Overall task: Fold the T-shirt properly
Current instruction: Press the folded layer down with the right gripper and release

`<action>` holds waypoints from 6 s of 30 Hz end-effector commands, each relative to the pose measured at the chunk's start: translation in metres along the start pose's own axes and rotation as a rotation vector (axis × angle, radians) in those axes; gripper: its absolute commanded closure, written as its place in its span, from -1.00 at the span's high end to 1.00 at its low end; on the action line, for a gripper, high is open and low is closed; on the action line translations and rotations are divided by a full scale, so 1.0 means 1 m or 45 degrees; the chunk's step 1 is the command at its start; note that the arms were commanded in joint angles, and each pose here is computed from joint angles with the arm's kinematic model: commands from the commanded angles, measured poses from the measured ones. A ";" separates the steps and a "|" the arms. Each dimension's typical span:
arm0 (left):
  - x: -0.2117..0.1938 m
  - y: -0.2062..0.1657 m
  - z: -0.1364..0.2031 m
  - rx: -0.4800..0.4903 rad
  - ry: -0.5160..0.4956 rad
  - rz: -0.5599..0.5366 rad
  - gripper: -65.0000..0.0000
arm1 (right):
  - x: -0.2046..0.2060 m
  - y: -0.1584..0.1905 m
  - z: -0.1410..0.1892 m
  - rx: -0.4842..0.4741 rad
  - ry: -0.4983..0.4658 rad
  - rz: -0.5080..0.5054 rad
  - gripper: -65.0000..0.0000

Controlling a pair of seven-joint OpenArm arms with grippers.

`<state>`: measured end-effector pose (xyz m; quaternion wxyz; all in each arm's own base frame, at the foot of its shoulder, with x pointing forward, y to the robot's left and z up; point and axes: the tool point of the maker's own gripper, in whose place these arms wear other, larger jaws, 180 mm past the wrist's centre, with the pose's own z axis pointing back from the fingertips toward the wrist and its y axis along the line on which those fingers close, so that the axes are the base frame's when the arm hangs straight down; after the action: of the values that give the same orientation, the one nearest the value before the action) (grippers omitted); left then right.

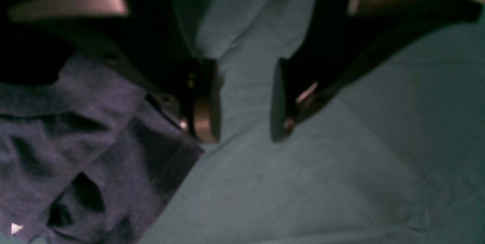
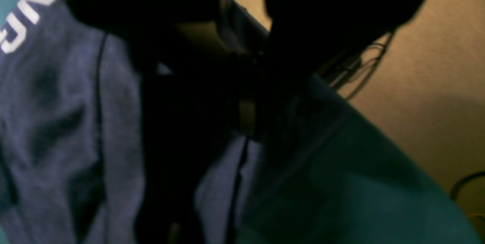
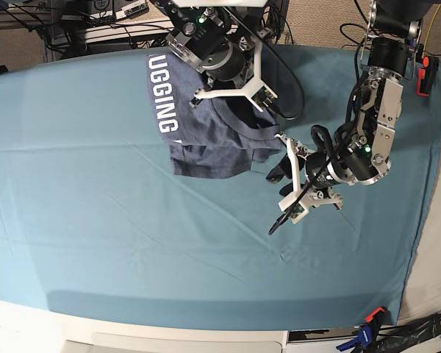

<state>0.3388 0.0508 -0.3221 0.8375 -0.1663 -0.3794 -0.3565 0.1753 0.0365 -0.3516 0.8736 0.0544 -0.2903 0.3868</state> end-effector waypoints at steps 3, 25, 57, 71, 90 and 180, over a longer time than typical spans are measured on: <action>0.016 0.005 0.005 0.015 -0.065 -0.017 -0.26 | 0.026 -0.007 0.013 -0.027 -0.142 -0.029 -1.00; 0.012 0.003 0.004 0.011 -0.053 -0.007 -0.26 | 0.025 -0.001 0.024 0.002 -0.152 -0.007 -0.33; 0.012 0.003 0.004 0.010 -0.055 -0.006 -0.26 | 0.011 -0.021 0.030 -0.108 -0.142 -0.004 -0.33; 0.012 0.003 0.004 0.011 -0.055 -0.006 -0.26 | 0.001 -0.017 0.014 -0.081 -0.086 0.000 -0.34; 0.012 0.004 0.004 0.021 -0.056 0.010 -0.26 | 0.009 0.004 0.011 0.002 -0.100 0.045 -1.00; 0.012 0.006 0.004 0.036 -0.054 0.012 -0.26 | -0.015 -0.029 0.021 -0.242 -0.026 -0.029 -1.00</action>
<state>0.3379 0.0535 -0.3258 0.8445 -0.1625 -0.3766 -0.3444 0.1758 -0.0037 -0.3445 0.8803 -0.0274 -0.3207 0.3485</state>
